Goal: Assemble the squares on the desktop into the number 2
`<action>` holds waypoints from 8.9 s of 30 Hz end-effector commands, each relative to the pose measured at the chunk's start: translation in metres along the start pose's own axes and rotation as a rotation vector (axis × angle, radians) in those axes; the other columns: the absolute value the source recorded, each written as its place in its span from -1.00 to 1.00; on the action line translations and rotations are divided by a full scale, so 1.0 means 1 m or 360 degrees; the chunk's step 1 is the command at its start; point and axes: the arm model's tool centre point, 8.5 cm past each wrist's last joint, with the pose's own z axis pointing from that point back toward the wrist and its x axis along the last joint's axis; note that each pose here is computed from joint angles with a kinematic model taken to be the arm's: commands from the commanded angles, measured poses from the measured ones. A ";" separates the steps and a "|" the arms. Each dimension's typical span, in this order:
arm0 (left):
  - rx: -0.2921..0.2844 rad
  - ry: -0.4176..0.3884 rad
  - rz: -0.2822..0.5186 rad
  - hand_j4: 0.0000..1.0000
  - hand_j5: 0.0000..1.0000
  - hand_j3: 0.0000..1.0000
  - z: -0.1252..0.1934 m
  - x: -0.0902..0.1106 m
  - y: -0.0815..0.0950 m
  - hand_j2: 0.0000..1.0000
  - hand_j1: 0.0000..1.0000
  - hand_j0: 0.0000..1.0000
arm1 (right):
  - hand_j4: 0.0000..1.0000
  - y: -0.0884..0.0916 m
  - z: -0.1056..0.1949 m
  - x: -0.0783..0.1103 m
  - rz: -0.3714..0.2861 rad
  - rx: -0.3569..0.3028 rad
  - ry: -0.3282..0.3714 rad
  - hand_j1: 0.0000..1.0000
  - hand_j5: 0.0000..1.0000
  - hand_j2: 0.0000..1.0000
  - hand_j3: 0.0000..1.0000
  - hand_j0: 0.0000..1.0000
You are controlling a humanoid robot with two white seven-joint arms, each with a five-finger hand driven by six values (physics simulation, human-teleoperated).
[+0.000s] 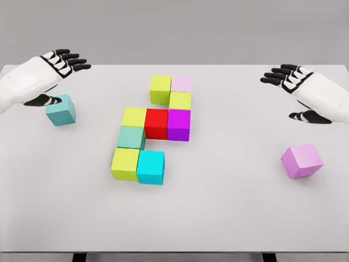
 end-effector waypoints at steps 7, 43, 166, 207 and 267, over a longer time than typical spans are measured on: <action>-0.0085 0.0004 -0.0037 1.00 1.00 1.00 0.005 -0.003 -0.007 1.00 1.00 1.00 | 1.00 -0.030 0.018 -0.012 0.0110 0.0065 0.0022 1.00 1.00 1.00 1.00 1.00; -0.0564 0.0111 0.0153 1.00 1.00 1.00 0.010 -0.043 -0.051 1.00 1.00 1.00 | 1.00 0.002 0.051 0.011 0.0348 0.0986 -0.0244 1.00 1.00 1.00 1.00 1.00; -0.0515 0.0123 0.0307 0.33 0.33 0.33 -0.159 -0.037 -0.045 0.33 0.33 0.33 | 0.40 0.023 -0.074 0.083 0.0263 0.0747 -0.0688 0.40 0.40 0.40 0.40 0.40; -0.0671 0.0216 0.0139 0.75 0.75 0.75 -0.114 -0.068 -0.044 0.75 0.75 0.75 | 0.99 0.025 -0.039 0.058 0.0334 0.1083 -0.0631 0.99 0.99 0.99 0.99 0.99; -0.0822 0.0117 0.0013 0.75 0.75 0.75 -0.112 -0.055 -0.052 0.75 0.75 0.75 | 0.99 0.035 -0.078 0.040 0.0475 0.1186 -0.0564 0.99 0.99 0.99 0.99 0.99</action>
